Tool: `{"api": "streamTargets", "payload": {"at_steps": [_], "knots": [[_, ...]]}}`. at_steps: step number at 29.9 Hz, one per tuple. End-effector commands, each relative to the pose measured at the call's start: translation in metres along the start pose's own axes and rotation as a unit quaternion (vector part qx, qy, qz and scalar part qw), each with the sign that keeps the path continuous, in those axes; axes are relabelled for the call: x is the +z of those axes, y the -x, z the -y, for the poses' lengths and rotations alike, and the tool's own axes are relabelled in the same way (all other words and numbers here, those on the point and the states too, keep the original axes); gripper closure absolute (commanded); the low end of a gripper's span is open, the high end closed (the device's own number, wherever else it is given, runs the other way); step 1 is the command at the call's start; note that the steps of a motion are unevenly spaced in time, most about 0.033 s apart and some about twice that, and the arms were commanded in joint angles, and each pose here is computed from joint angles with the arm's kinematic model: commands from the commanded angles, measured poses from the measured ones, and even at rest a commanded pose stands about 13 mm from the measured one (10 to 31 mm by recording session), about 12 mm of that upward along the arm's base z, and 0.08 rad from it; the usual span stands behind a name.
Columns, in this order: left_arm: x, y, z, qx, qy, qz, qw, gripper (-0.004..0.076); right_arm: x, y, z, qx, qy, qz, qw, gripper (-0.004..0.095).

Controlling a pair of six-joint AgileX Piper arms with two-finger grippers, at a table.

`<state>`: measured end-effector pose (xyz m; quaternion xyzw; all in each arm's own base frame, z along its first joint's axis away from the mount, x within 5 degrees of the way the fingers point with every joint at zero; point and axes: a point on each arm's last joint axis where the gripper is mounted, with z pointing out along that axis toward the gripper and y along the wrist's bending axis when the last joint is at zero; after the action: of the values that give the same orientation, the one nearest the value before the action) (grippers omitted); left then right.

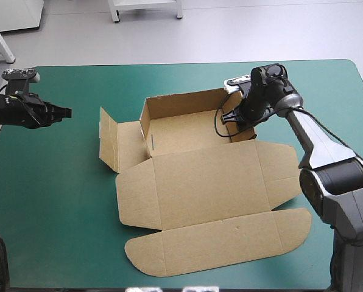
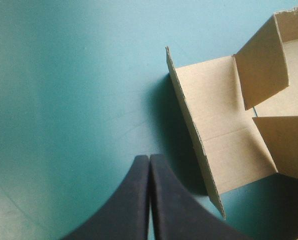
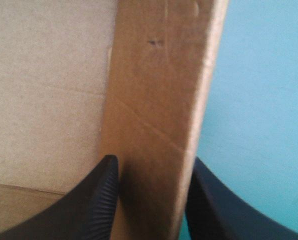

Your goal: Fold the box

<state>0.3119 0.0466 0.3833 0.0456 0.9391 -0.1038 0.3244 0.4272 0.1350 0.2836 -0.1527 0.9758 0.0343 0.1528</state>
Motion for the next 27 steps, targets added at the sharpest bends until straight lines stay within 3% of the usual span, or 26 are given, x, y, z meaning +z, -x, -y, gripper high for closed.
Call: {"api": "streamTargets", "payload": {"at_steps": [1,3,6,12,22,27], "knots": [[-0.021,0.01,0.009,0.005,-0.004,0.051,0.999,0.0732,-0.036,0.002,0.002,-0.003,-0.008,0.041,0.999,0.0741],[-0.021,0.009,0.009,0.005,-0.005,0.05,0.999,0.0732,-0.036,0.002,0.002,-0.009,-0.013,0.041,0.999,0.0919],[-0.021,0.009,0.009,0.005,-0.005,0.05,0.999,0.0732,-0.039,0.001,0.006,-0.014,-0.034,0.044,0.998,0.0905],[-0.021,0.01,0.009,0.006,-0.002,0.051,0.999,0.0732,-0.075,-0.003,0.021,-0.001,-0.032,0.082,0.996,0.0905],[0.005,0.013,0.002,-0.018,-0.032,0.037,0.999,0.0732,-0.184,-0.036,0.055,0.052,0.053,0.215,0.974,0.0905],[0.019,0.016,0.003,-0.024,-0.076,0.036,0.996,0.0732,-0.229,-0.057,0.048,0.036,0.077,0.272,0.958,0.0905]]}}
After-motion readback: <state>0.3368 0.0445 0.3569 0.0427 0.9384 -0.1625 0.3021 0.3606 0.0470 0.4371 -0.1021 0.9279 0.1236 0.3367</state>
